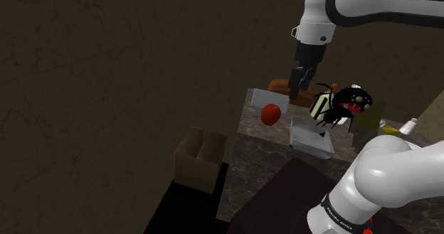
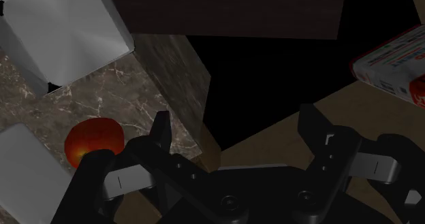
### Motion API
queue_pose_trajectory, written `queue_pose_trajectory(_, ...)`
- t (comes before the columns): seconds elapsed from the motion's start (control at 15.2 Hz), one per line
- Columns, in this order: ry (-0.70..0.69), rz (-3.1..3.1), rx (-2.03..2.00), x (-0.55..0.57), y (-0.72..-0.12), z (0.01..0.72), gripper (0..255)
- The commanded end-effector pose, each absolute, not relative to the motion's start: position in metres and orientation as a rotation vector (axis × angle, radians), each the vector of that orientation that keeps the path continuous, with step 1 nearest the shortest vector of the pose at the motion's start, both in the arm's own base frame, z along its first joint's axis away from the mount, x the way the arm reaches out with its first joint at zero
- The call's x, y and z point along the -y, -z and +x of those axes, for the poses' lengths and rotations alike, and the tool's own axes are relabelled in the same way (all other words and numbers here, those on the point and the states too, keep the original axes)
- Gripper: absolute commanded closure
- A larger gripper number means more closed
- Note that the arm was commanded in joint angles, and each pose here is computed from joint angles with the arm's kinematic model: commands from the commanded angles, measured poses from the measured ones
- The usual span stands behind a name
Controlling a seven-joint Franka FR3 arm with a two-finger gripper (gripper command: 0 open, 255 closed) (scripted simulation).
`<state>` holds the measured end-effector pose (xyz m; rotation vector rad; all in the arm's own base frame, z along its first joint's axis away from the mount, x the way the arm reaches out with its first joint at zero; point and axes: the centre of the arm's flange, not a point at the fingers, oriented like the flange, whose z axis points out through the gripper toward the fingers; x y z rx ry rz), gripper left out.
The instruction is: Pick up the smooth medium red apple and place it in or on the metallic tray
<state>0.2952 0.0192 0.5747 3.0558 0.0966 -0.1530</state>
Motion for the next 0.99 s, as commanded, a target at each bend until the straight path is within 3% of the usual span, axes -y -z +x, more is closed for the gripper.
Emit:
queue_pose_trajectory(0.0, 0.153, 3.056, -0.097, -0.019, -0.575, 0.295, 0)
queue_pose_trajectory(0.92, 0.168, 3.051, -0.423, 0.128, -0.494, 0.376, 0)
